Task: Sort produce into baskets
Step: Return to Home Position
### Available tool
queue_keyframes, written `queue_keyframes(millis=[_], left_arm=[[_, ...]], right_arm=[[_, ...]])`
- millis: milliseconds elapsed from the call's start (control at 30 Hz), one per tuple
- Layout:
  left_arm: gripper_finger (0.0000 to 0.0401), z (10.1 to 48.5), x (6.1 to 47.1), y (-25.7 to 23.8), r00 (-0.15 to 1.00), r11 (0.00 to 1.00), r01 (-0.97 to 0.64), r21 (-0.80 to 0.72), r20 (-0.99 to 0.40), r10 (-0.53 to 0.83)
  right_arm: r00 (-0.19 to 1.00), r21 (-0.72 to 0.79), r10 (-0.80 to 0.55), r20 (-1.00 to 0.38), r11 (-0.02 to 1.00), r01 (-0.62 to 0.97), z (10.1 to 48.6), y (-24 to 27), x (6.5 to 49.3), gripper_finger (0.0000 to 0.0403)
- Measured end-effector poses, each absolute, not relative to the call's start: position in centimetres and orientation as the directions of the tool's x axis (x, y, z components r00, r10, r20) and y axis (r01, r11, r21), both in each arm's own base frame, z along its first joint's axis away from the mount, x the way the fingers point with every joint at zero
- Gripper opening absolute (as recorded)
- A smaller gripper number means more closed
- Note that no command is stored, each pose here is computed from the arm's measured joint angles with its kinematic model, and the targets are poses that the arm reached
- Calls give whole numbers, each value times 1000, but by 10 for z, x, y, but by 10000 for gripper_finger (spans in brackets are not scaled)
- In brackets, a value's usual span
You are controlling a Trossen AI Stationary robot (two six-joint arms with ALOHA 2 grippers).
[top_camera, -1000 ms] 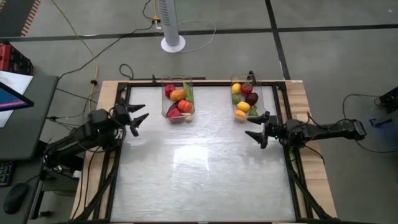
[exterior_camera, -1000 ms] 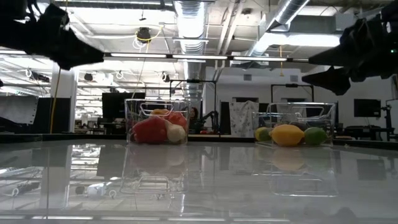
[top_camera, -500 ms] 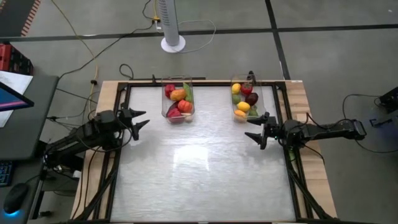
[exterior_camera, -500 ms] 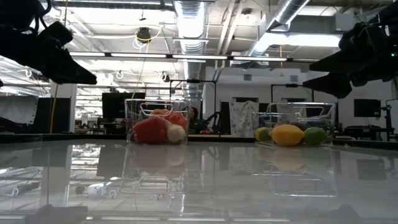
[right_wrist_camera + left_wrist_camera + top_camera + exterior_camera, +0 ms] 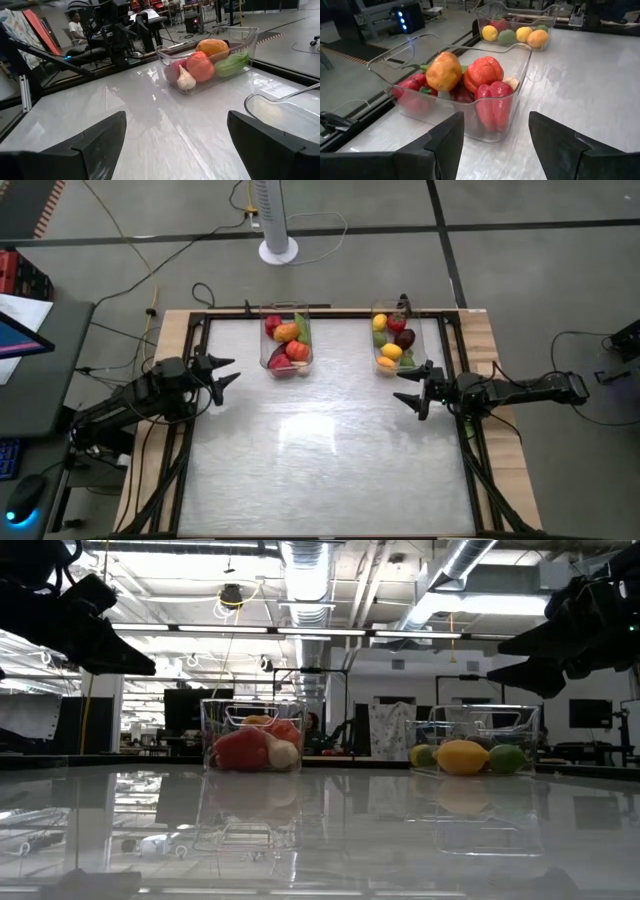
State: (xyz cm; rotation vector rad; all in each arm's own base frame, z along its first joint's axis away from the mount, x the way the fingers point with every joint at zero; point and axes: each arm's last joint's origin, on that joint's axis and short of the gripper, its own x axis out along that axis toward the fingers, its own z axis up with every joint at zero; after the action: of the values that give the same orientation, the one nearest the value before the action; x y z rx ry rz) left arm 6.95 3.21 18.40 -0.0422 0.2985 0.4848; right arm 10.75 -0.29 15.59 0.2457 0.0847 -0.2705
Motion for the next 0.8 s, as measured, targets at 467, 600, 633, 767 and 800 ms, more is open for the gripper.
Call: queue_keyframes(millis=[467, 600, 633, 767, 800], left_arm=[[210, 184, 71, 28, 863, 906, -422, 40, -288, 415], [210, 171, 80, 27, 891, 925, -379, 43, -254, 377], [210, 167, 83, 26, 901, 930, -364, 41, -239, 363], [210, 172, 88, 22, 940, 948, -318, 28, -118, 319], [210, 173, 91, 21, 950, 953, -302, 23, -71, 303]], right_arm=[[960, 228, -254, -118, 934, 276, 156, -3, 107, 372], [960, 228, -254, -119, 934, 276, 155, -3, 107, 372], [960, 228, -254, -120, 934, 276, 155, -3, 107, 372], [960, 229, -254, -119, 933, 276, 155, -3, 107, 372], [960, 229, -254, -119, 933, 276, 155, -3, 107, 372]])
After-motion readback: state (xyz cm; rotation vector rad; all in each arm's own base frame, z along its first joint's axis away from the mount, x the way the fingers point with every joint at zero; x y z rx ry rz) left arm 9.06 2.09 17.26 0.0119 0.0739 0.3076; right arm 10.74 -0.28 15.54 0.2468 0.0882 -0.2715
